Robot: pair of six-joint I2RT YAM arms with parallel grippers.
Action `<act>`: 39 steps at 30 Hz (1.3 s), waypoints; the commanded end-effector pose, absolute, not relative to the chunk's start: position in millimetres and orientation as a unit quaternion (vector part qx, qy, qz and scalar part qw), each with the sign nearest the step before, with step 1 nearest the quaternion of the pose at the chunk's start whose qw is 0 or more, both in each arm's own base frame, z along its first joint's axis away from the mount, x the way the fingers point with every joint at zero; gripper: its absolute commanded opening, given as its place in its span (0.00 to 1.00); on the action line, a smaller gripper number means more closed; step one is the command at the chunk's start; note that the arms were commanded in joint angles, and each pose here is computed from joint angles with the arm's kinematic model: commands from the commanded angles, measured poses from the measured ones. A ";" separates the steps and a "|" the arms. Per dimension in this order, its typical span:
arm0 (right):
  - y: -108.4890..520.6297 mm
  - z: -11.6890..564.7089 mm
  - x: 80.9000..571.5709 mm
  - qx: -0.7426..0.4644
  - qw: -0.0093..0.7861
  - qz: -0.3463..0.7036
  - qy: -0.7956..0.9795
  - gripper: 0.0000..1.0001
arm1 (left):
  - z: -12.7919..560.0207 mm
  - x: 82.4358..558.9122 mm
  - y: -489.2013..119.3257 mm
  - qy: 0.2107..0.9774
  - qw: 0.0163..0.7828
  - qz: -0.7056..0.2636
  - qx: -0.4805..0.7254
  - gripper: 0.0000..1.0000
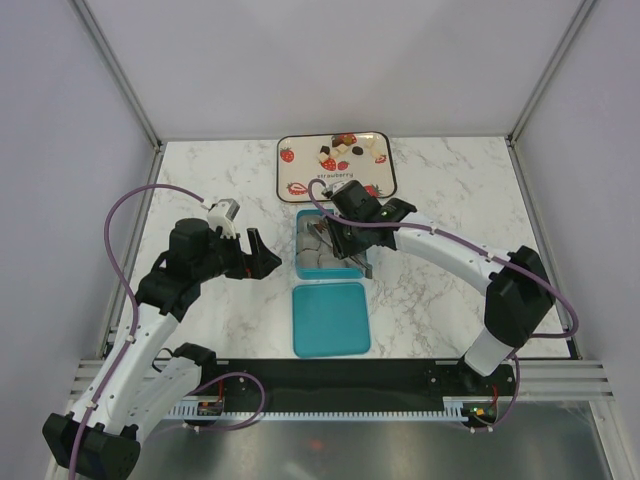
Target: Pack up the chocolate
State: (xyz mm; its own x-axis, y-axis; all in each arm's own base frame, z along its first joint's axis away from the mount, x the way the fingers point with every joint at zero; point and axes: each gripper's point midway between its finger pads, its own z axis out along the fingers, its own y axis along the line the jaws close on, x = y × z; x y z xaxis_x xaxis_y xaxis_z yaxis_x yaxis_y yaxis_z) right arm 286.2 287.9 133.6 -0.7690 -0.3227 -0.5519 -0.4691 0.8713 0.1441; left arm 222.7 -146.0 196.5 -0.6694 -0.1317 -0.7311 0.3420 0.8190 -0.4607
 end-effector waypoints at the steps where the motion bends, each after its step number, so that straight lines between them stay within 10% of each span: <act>1: 293.5 157.7 284.6 -0.197 0.299 0.157 0.920 0.43 | 198.0 223.0 -146.1 0.862 0.409 -0.292 0.074 1.00; 39: 304.9 143.8 271.8 -0.218 0.283 0.129 0.925 0.51 | 197.6 222.8 -145.8 0.862 0.409 -0.291 0.073 1.00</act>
